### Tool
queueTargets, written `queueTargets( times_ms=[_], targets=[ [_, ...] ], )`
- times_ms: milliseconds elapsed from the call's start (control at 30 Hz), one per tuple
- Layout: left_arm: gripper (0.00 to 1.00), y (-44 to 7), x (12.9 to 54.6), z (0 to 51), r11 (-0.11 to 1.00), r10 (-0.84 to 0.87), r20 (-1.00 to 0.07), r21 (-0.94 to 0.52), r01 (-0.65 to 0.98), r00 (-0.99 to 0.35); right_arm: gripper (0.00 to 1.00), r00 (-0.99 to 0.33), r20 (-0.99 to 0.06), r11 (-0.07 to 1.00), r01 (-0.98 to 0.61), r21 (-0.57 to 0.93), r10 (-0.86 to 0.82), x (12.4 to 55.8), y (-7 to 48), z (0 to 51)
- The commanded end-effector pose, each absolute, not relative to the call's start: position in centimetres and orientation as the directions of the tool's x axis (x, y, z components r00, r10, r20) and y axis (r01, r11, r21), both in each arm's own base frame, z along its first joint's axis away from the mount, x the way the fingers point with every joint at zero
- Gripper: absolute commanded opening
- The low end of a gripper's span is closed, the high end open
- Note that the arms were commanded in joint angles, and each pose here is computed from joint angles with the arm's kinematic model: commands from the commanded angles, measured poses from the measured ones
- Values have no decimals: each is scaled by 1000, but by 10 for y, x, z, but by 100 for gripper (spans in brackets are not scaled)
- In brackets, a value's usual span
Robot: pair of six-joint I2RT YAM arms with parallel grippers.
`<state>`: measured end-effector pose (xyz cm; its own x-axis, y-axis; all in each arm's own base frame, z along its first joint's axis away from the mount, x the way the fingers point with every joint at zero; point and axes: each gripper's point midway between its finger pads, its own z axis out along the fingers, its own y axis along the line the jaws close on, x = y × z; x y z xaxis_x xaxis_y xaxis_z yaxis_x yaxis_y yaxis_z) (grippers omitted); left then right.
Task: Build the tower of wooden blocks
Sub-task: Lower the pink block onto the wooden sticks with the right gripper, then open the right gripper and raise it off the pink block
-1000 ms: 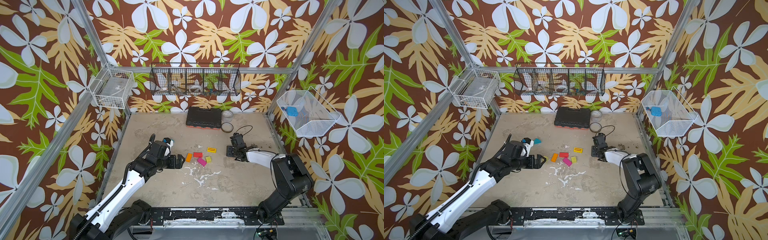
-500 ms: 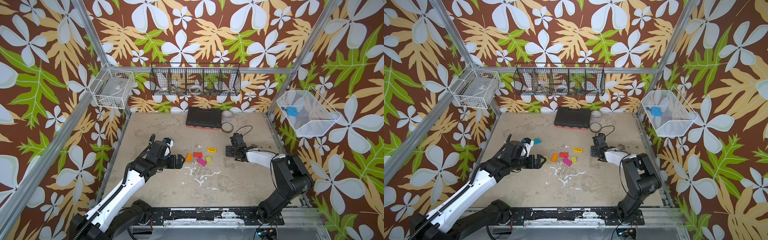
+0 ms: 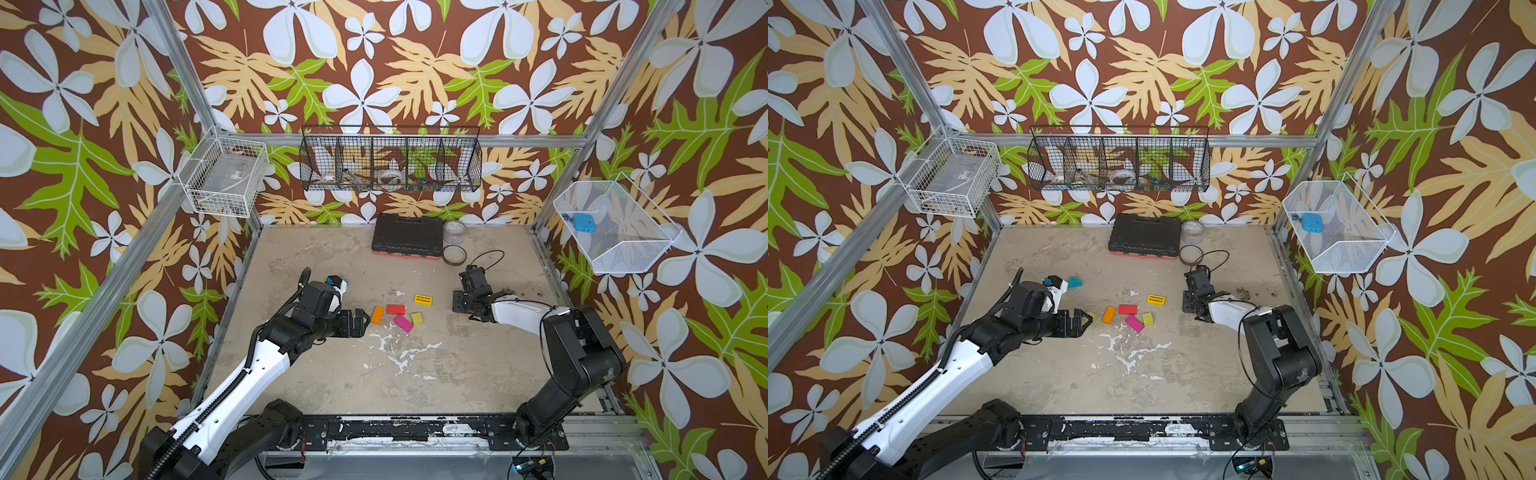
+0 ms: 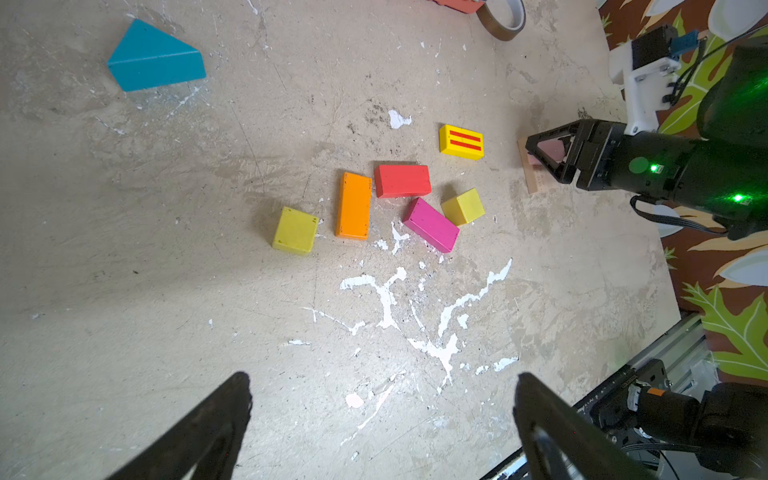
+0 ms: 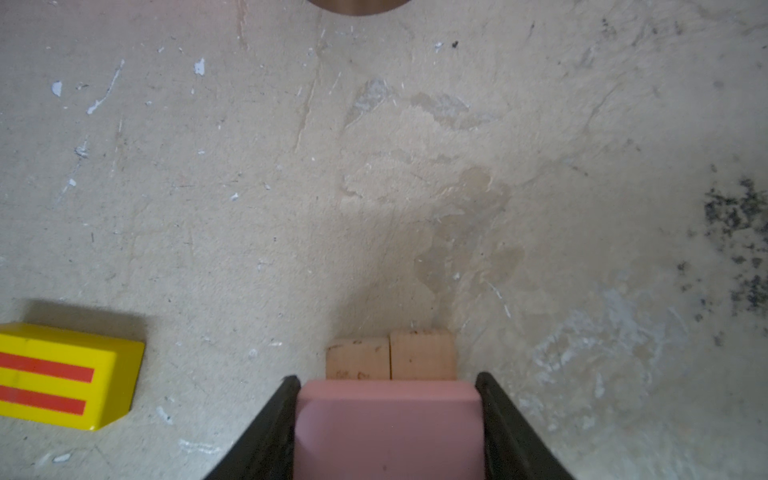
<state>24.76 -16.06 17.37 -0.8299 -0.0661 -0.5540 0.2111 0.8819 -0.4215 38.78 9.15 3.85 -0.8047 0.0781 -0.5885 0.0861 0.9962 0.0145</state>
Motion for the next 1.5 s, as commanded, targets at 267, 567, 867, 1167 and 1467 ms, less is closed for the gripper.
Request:
queueTargets(
  times_ms=[267,567,867,1167,1467],
  targets=[
    [100,-162,250,177,880,-69,-569,-422,219,-819,52,-808,-583,995,97,9,84,383,89,37],
    [100,-161,250,179,881,-71,-574,-420,219,-816,53,-811,-579,995,101,3,84,382,87,36],
    [100,-161,250,180,880,-72,-577,-421,220,-813,66,-807,-584,995,101,4,85,381,87,38],
    [100,-160,250,182,880,-76,-583,-420,221,-809,87,-761,-640,992,128,20,111,374,80,56],
    [100,-160,250,179,883,-76,-576,-418,214,-814,99,-626,-778,996,-20,81,51,350,140,135]
  ],
)
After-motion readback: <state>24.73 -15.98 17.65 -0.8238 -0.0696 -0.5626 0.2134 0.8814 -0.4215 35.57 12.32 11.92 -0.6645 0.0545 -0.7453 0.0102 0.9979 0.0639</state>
